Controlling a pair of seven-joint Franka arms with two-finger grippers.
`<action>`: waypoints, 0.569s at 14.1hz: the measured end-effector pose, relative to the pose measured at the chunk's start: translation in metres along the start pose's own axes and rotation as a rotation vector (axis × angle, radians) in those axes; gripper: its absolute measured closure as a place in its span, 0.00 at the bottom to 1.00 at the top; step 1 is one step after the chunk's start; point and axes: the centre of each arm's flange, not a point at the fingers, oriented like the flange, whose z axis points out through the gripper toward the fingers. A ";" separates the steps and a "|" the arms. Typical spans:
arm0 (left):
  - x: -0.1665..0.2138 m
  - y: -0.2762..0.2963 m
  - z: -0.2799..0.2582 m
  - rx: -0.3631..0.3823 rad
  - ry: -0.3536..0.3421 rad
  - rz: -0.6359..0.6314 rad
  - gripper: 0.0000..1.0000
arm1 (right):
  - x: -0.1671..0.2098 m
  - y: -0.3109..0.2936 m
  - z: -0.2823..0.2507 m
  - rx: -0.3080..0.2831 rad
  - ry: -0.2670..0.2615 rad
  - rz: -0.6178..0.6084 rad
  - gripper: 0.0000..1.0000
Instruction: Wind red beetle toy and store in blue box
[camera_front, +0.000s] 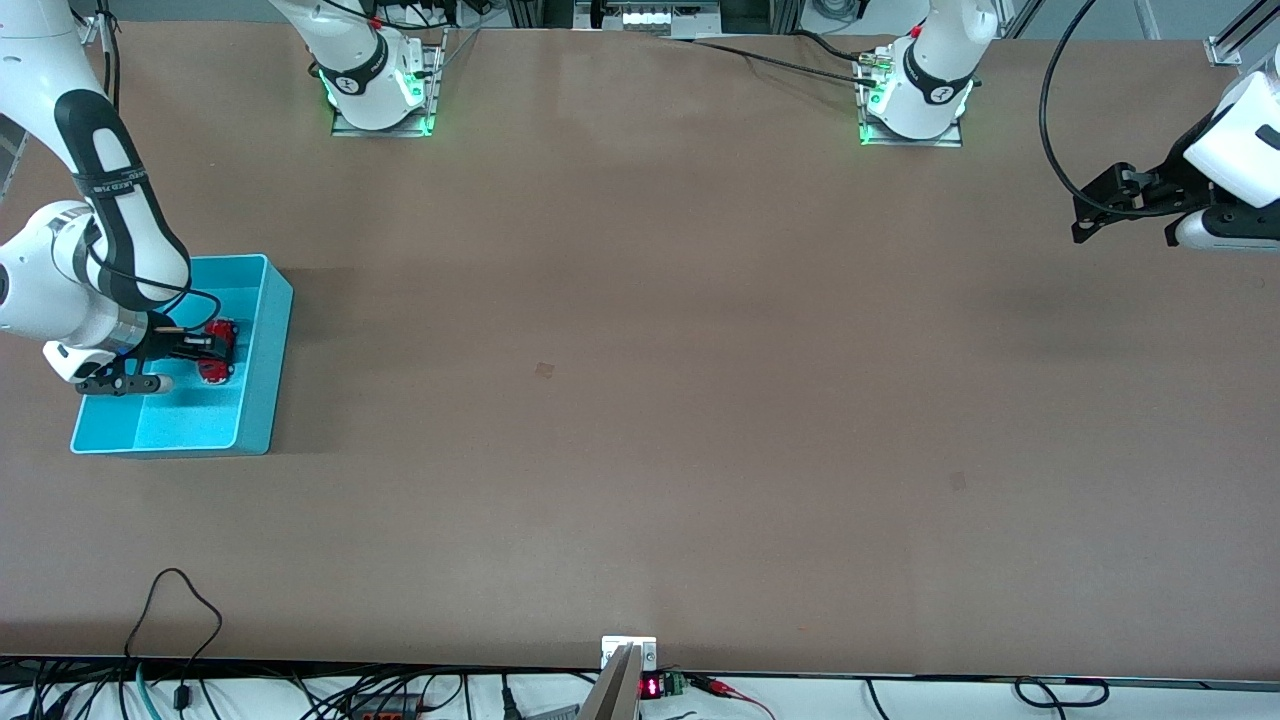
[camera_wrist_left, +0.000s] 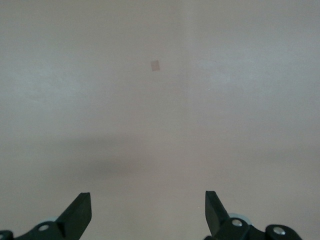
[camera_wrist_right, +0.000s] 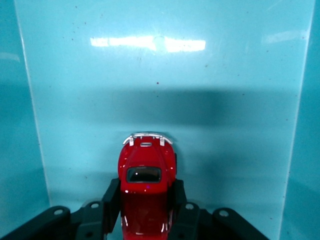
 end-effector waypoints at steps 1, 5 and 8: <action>0.000 0.000 0.000 0.000 0.000 0.000 0.00 | 0.001 0.000 -0.004 -0.003 0.009 0.000 0.41; 0.000 0.000 0.000 0.000 -0.001 0.001 0.00 | 0.012 -0.013 -0.071 -0.004 0.047 -0.025 0.01; 0.000 0.000 0.000 0.000 -0.001 0.001 0.00 | 0.018 -0.047 -0.155 0.012 0.047 -0.035 0.00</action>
